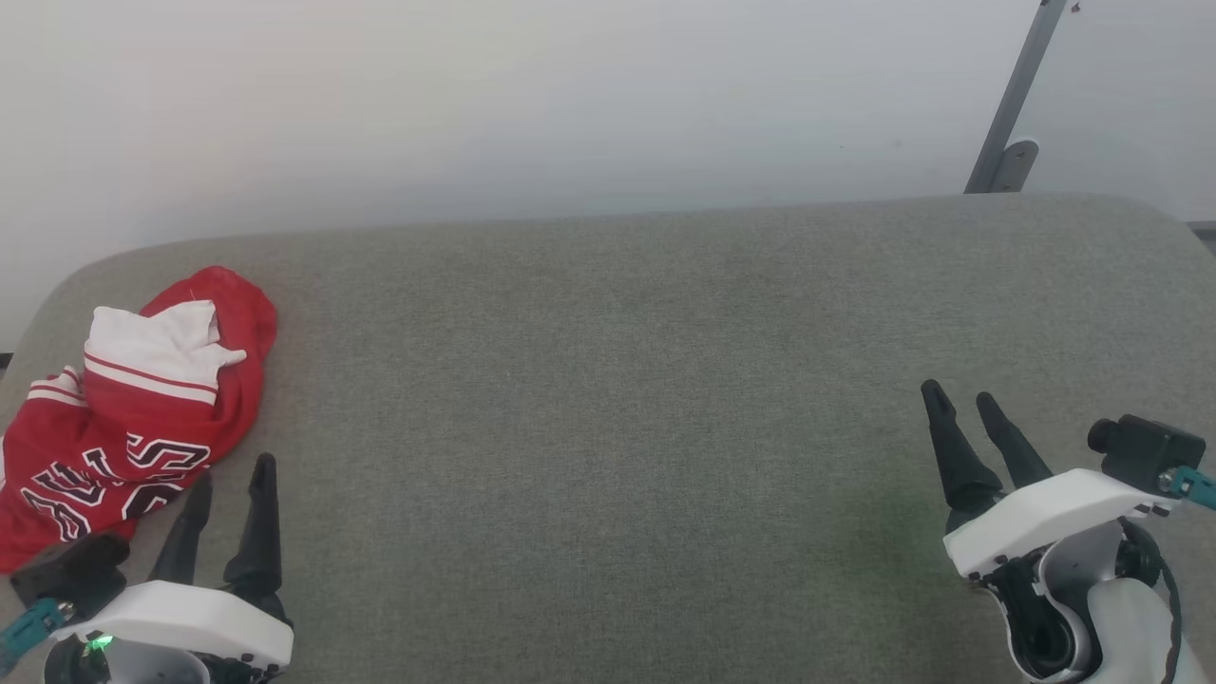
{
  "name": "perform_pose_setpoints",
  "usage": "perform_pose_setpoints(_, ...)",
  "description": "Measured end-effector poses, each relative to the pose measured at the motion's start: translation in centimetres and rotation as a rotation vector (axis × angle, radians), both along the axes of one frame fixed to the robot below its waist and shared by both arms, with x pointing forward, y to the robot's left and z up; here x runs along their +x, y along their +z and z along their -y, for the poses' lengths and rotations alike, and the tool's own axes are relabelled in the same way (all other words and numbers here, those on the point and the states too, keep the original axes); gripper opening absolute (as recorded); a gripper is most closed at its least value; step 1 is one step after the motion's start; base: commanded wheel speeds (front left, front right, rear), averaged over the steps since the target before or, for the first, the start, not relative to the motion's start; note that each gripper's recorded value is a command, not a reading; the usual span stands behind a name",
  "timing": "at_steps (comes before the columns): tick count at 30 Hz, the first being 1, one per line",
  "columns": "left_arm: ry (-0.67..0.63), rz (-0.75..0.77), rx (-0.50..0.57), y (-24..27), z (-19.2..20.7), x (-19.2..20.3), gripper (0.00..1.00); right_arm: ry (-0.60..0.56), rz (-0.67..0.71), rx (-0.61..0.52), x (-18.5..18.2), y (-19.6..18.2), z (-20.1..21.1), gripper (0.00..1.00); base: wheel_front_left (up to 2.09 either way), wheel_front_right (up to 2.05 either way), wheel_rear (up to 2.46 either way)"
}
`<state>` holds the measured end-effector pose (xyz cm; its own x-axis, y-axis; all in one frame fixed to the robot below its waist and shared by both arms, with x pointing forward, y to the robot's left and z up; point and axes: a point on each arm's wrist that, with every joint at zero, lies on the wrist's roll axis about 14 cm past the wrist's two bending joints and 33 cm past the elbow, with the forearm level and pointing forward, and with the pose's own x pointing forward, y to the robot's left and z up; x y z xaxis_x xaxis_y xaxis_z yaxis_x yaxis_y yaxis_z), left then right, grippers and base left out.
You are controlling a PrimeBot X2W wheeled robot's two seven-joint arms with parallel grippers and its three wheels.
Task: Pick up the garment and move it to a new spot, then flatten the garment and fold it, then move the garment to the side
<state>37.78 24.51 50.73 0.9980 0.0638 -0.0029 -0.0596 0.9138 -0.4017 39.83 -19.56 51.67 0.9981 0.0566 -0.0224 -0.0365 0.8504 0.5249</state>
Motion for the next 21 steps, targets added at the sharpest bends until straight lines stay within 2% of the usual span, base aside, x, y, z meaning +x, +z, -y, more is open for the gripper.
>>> perform_pose_setpoints(21, -0.014, 0.043, 0.172, 0.79, -0.25, -0.13, 1.0, -0.013, 0.032, -0.17, -0.32, 0.86, 0.75, 1.0, 0.0, 0.0, 0.0)
